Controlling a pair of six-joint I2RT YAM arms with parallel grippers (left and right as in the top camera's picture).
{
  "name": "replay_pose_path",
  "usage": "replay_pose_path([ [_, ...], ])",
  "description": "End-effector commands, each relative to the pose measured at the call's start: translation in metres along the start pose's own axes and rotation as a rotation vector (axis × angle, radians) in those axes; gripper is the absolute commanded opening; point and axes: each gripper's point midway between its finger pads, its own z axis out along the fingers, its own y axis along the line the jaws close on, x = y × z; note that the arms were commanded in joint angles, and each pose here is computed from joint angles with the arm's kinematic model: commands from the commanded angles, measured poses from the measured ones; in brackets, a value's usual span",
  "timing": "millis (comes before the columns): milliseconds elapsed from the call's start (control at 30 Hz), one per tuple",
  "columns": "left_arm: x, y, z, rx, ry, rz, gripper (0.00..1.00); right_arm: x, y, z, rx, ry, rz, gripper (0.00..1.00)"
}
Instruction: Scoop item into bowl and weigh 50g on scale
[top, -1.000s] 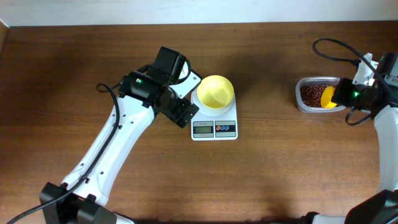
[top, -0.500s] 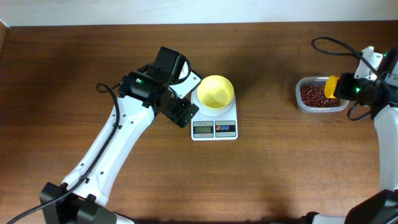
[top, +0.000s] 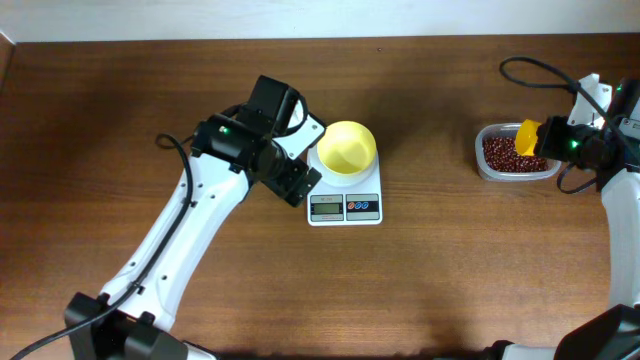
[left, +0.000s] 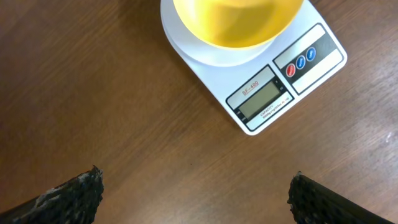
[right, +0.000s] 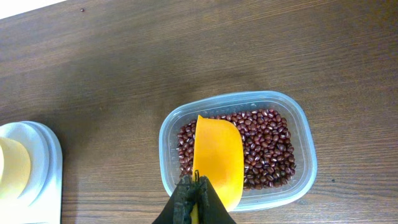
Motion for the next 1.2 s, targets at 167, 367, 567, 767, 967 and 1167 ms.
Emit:
replay_pose_path([
  [167, -0.002, -0.062, 0.082, 0.012, 0.183, 0.122, 0.99, -0.011, 0.002, -0.003, -0.013, -0.031, -0.018, 0.04],
  [367, -0.019, -0.072, 0.112, -0.076, 0.152, 0.035, 0.99, -0.011, 0.002, -0.003, -0.013, -0.031, -0.019, 0.04],
  [567, -0.014, -0.059, 0.12, -0.175, 0.145, -0.162, 0.99, -0.011, 0.002, -0.003, -0.013, -0.031, -0.019, 0.04],
  [767, -0.008, -0.078, 0.123, -0.171, 0.155, -0.266, 0.99, -0.011, 0.002, -0.003, -0.013, -0.031, -0.018, 0.04],
  [967, 0.003, -0.092, 0.143, -0.229, 0.197, -0.319, 0.99, -0.011, 0.002, -0.003, -0.013, -0.031, -0.018, 0.04],
  [1167, 0.009, -0.088, 0.143, -0.273, 0.206, -0.396, 0.99, -0.011, 0.002, -0.003, -0.013, -0.031, -0.018, 0.04],
])
